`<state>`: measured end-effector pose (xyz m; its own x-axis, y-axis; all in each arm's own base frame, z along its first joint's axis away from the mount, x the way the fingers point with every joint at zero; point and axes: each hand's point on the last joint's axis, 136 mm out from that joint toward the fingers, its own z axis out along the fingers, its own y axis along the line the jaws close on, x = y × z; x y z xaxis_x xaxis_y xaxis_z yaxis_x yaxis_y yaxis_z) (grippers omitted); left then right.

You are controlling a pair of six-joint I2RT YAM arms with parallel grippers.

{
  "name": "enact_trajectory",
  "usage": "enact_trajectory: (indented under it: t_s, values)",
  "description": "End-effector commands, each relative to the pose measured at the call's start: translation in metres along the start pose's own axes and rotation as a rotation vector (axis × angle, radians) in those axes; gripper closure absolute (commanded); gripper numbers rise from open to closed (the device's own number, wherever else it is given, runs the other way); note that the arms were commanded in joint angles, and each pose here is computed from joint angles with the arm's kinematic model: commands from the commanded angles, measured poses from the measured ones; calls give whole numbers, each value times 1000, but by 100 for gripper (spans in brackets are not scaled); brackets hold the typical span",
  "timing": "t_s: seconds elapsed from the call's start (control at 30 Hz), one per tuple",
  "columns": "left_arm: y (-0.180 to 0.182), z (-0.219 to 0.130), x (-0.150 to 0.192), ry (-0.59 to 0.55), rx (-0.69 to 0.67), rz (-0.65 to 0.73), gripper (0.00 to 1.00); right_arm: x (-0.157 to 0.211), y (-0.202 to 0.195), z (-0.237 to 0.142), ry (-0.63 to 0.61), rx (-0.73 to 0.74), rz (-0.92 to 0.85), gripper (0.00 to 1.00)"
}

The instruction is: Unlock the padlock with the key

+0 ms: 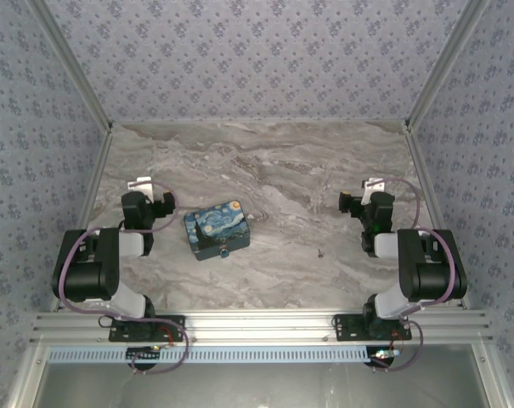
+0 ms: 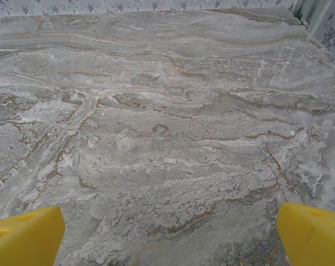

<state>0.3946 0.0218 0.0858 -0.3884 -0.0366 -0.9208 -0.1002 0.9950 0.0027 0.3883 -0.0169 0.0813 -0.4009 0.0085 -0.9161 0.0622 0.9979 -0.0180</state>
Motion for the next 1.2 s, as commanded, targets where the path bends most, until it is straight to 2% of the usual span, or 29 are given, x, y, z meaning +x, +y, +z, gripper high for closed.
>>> enact_trajectory:
  t_s: [0.0,0.2,0.4,0.53,0.67,0.83,1.03,1.17]
  values:
    - [-4,1,-4,-10,15,-5,0,-3,-3,1,-4,13,-14,0]
    - [0,-4,-9,-32,-9,-17,1,-7,-4,2,3,16,-8,0]
    - [-4,-29,-47,-57,-32,19,1,-28,-3,-5,81,5,1,0]
    - [-8,-52,-80,-109,7,-86,1,-44,3,-21,89,-23,47,0]
    - [-19,-74,-95,-37,73,-235,1,-57,15,-45,138,-52,85,0]
    - [-34,-98,-88,71,154,-373,1,-54,43,-79,241,-122,115,0]
    - [-54,-126,-58,248,209,-441,1,-23,83,-120,414,-204,145,4]
    - [-65,-142,-34,362,238,-472,1,9,100,-139,535,-209,114,8]
